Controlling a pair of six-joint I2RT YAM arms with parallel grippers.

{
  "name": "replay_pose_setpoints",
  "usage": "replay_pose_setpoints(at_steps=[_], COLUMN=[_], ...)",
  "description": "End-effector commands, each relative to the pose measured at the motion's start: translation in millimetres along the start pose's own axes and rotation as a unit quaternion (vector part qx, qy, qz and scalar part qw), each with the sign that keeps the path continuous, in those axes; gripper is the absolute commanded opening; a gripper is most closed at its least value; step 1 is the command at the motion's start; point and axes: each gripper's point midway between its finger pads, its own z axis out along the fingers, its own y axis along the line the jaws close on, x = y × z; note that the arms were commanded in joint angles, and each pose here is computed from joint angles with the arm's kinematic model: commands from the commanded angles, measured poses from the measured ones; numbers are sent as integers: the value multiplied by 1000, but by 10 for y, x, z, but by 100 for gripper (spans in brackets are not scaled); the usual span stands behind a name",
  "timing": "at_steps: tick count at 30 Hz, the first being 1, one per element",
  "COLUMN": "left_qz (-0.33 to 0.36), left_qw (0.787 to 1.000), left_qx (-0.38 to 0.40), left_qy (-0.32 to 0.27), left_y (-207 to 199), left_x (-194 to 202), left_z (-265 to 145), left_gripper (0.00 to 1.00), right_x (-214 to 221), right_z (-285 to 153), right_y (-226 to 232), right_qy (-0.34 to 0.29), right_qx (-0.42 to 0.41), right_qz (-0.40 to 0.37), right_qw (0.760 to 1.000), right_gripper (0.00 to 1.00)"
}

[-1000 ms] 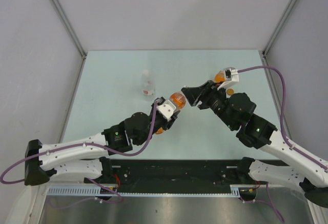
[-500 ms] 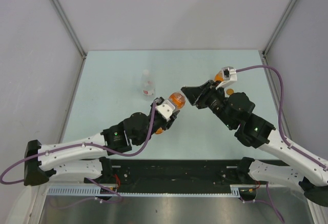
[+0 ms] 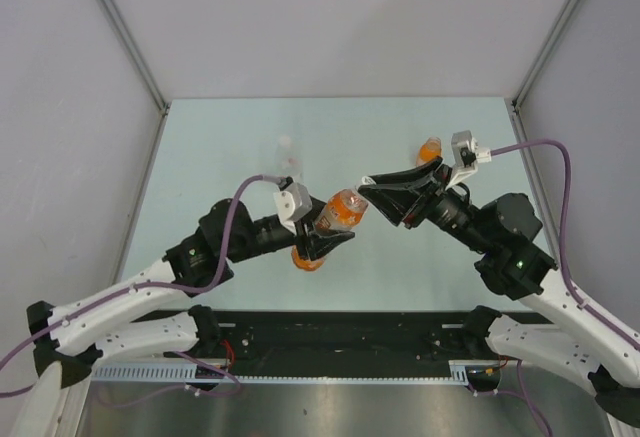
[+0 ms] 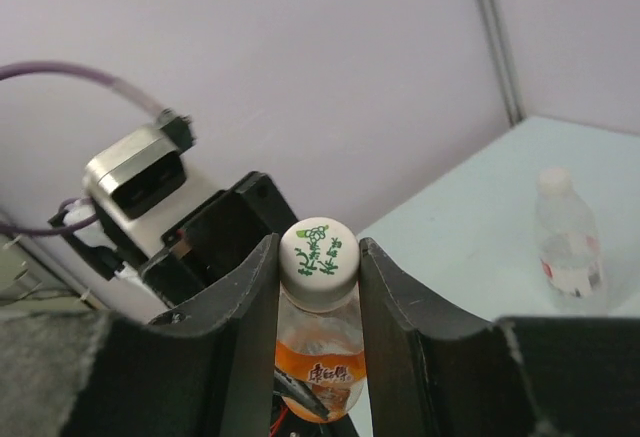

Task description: Unscrew the bottle caps

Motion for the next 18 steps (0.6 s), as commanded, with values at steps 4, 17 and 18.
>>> replay_pose_setpoints(at_steps=[4,17,18], left_qz=[-82,-102,-102], left_qw=[938,883,882], left_qx=[332,457,458], left_qy=[-55,-43,-42], left_y=[-920,-1132,-1132], left_x=[-610,-757,-761], left_z=[-385,-516,-520], left_gripper=[0,0,0], right_x=[251,485,499], right_z=[-149,-498,-532], right_y=[524,855,871], right_qy=[66,139,144], right_qx=[-203,-346,-356], right_qz=[-56,-74,-76], right_qw=[975,925,920], right_gripper=[0,0,0])
